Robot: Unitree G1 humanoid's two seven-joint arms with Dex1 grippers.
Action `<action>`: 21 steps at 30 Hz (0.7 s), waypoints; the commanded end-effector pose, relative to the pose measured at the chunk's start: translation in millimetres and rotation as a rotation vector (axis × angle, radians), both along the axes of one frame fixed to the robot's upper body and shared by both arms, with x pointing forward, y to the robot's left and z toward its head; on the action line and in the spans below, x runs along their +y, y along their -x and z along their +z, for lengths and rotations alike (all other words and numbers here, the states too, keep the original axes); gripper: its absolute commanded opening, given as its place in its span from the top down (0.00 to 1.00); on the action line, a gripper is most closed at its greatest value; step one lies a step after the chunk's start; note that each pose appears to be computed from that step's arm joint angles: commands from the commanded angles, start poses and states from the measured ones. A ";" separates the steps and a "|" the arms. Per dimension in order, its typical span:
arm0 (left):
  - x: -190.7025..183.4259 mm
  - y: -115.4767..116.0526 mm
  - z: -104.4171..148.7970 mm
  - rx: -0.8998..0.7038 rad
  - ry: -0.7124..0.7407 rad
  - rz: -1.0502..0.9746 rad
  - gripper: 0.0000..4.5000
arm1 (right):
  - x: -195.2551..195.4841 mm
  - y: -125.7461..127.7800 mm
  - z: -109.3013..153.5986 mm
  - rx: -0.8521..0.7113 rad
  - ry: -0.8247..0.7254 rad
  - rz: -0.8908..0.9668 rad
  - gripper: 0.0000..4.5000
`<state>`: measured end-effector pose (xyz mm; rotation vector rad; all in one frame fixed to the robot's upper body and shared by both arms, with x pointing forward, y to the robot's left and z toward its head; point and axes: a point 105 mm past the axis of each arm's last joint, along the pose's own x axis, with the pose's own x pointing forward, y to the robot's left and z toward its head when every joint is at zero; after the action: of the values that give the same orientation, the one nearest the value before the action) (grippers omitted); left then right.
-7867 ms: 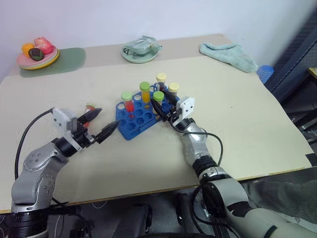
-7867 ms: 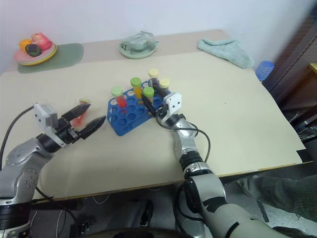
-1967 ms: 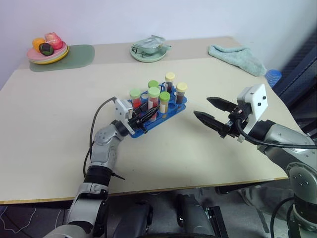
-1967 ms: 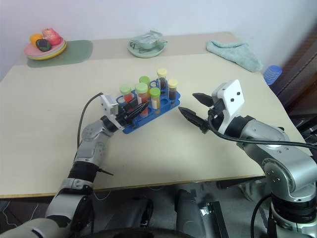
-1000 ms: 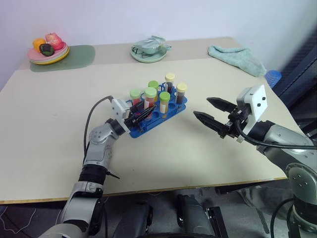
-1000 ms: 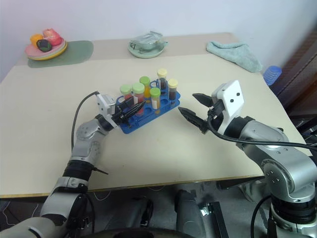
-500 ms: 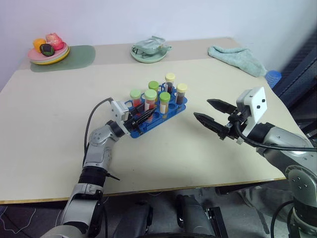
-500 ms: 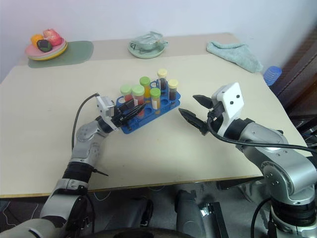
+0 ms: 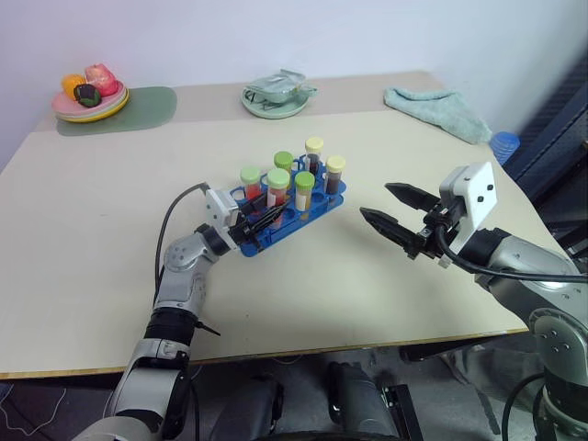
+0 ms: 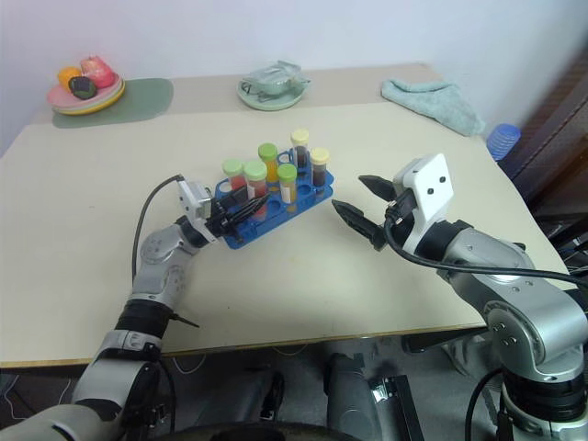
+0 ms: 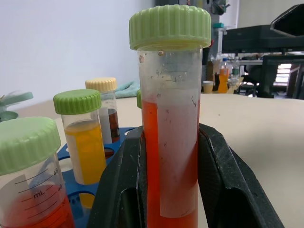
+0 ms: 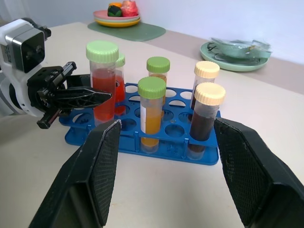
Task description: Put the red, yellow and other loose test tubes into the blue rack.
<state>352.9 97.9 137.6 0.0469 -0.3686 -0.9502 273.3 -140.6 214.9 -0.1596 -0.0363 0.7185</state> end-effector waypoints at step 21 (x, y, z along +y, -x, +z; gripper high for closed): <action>6.8 -1.4 -26.0 0.126 -0.048 -0.043 0.82 | 9.1 5.7 11.5 -0.087 -0.019 -0.006 0.30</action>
<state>356.8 100.9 122.9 0.0574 -0.2971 -0.9836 273.0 -136.3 214.5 -0.1564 -0.0614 0.6882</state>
